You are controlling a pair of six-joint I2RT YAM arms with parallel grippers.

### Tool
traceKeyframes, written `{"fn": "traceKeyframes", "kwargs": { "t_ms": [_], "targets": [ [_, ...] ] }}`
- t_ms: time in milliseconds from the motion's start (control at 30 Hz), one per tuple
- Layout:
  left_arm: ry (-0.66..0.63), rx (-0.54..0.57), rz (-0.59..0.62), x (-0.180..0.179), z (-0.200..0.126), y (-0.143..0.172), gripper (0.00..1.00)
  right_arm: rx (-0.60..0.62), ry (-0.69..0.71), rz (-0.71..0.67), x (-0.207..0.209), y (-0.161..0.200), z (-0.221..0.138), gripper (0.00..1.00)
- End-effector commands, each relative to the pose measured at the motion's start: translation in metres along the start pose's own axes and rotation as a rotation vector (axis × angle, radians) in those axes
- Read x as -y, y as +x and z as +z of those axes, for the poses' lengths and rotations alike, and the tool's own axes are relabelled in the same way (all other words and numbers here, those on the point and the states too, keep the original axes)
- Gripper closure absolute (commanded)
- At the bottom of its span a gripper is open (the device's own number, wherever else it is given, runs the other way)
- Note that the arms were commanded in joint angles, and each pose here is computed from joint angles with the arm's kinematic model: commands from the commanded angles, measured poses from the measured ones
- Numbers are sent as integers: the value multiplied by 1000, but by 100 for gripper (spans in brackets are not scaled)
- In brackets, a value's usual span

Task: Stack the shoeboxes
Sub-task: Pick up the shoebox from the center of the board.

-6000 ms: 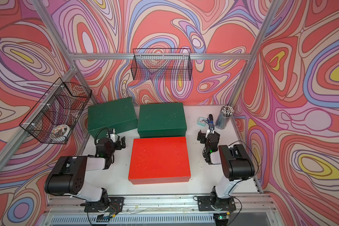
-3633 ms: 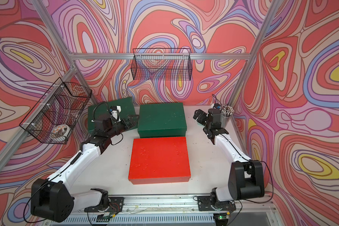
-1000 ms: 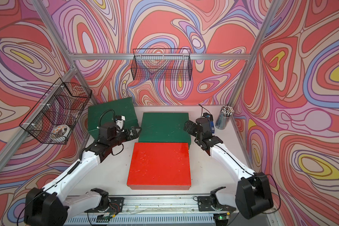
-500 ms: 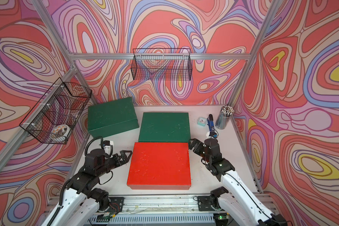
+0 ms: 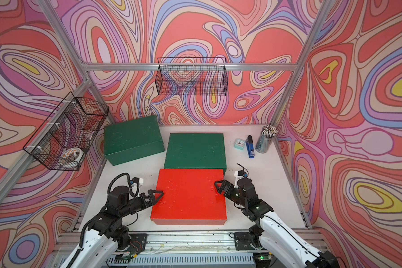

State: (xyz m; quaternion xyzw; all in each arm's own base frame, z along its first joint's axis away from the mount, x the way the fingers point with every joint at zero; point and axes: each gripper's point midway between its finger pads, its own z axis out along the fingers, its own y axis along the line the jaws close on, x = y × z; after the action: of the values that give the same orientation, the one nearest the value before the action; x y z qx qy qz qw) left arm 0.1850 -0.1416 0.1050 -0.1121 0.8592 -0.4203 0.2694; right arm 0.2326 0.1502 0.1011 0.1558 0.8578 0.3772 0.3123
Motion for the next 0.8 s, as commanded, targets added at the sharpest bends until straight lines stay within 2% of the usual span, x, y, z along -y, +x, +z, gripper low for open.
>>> {"fn": "traceKeyframes", "kwargs": {
  "t_ms": [0, 333, 767],
  "targets": [
    [113, 3, 12, 21, 6, -7, 0, 5, -45, 14, -7, 1, 3, 2],
    [105, -73, -25, 14, 27, -3, 0, -7, -49, 10, -15, 11, 13, 2],
    [122, -75, -55, 20, 20, -1, 0, -33, -32, -14, -29, 17, 17, 2]
  ]
}}
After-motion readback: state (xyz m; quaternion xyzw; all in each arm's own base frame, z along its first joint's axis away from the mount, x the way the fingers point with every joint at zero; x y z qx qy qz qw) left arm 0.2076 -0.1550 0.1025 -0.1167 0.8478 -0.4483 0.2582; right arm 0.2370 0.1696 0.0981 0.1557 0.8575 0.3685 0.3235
